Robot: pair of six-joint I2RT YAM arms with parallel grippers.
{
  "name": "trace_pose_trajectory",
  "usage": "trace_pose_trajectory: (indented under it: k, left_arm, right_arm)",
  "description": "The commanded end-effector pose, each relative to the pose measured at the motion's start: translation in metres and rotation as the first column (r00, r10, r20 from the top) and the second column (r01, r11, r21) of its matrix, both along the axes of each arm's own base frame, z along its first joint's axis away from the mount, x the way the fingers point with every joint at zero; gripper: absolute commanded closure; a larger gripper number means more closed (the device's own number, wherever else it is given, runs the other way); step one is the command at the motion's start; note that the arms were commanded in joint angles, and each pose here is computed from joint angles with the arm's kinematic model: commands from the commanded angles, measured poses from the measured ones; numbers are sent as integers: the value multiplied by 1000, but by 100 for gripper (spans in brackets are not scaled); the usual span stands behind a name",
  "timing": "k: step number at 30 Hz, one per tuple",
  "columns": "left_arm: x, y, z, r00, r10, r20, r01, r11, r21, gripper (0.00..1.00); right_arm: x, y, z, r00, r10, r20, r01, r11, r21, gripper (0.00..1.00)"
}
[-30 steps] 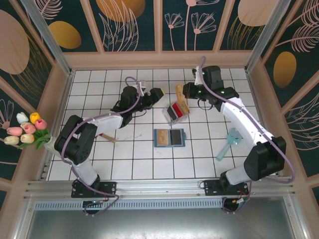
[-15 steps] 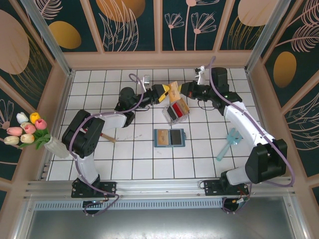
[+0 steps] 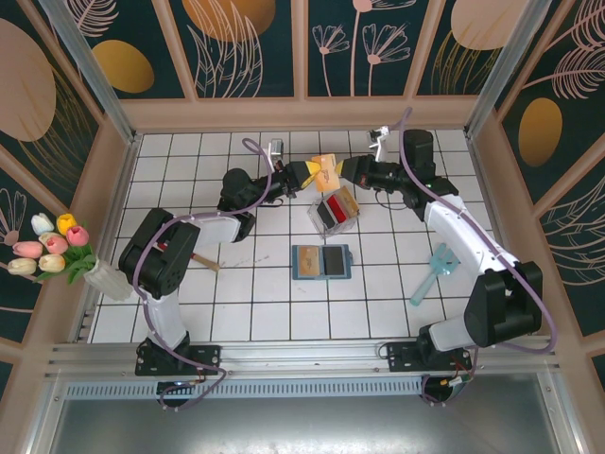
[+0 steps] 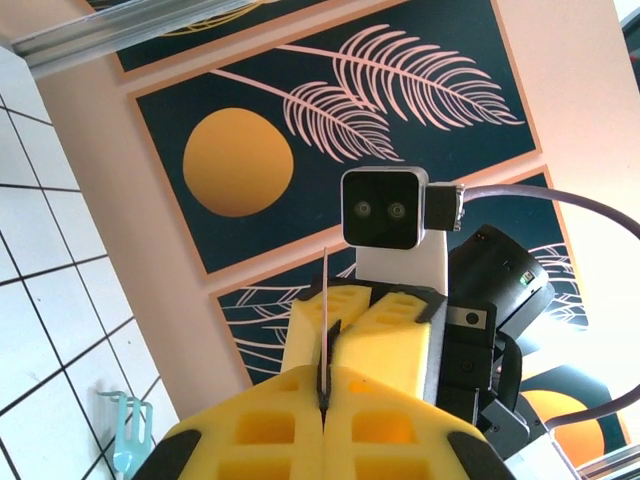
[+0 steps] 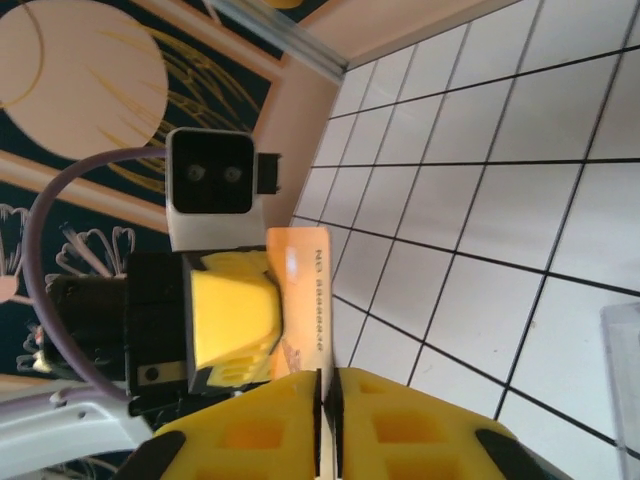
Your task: Put the credit cards into the card holder
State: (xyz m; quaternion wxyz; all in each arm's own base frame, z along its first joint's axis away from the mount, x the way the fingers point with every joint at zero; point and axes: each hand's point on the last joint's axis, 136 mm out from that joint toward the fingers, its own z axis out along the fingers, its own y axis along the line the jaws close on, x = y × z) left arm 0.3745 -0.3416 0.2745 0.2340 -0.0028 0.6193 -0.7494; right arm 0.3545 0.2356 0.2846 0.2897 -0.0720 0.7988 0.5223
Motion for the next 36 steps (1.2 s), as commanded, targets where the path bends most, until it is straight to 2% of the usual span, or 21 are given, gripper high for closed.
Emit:
trace_pose_trajectory:
  k: [1, 5, 7, 10, 12, 13, 15, 16, 17, 19, 23, 27, 33, 36]
  left_arm:
    - [-8, 2, 15, 998, -18, 57, 21, 999, -49, 99]
    - [-9, 1, 14, 998, -24, 50, 27, 998, -50, 99]
    - [-9, 2, 12, 999, -21, 41, 23, 999, -47, 97]
    - [-7, 3, 3, 1000, -7, 9, 8, 1000, -24, 82]
    - [-4, 6, -18, 998, 39, -39, -37, 998, 51, 63]
    - [-2, 8, -31, 996, 70, -63, -63, 992, 112, 59]
    - [2, 19, -70, 980, 174, -99, -136, 942, 307, 46]
    - [4, 27, -96, 965, 234, -121, -166, 896, 411, 45]
    - [1, 39, -103, 951, 290, -103, -208, 851, 482, 44]
    - [-7, 58, -132, 924, 362, -121, -227, 775, 590, 40]
    - [-38, 67, -163, 917, 371, -146, -185, 721, 668, 37]
    - [-62, 56, -187, 926, 347, -145, -125, 646, 753, 36]
    - [-75, 51, -207, 927, 346, -147, -91, 585, 806, 37]
    - [-77, 57, -212, 927, 352, -133, -89, 548, 831, 37]
  right_arm:
    - [-12, 9, 5, 994, 102, 31, -104, 993, 48, 80]
    - [-16, 12, 7, 989, 140, 42, -143, 988, 57, 78]
    - [-13, 10, 5, 992, 122, 39, -124, 991, 45, 85]
    - [-11, 7, -1, 995, 96, 31, -97, 995, 16, 96]
    - [-10, -1, -13, 999, 37, 21, -36, 998, -45, 100]
    - [-7, -9, -24, 1000, -20, 10, 21, 995, -100, 100]
    - [-7, -26, -56, 991, -130, -16, 123, 966, -228, 100]
    - [-10, -31, -70, 985, -173, -30, 158, 948, -275, 100]
    - [-15, -36, -87, 978, -205, -38, 181, 928, -326, 100]
    - [-32, -31, -110, 976, -214, -45, 180, 902, -393, 100]
    - [-71, -11, -146, 973, -220, -65, 162, 861, -483, 100]
    - [-94, -3, -172, 963, -254, -88, 169, 825, -539, 100]
    - [-107, -24, -205, 935, -345, -83, 209, 724, -658, 100]
    - [-107, -32, -204, 930, -363, -59, 233, 706, -669, 100]
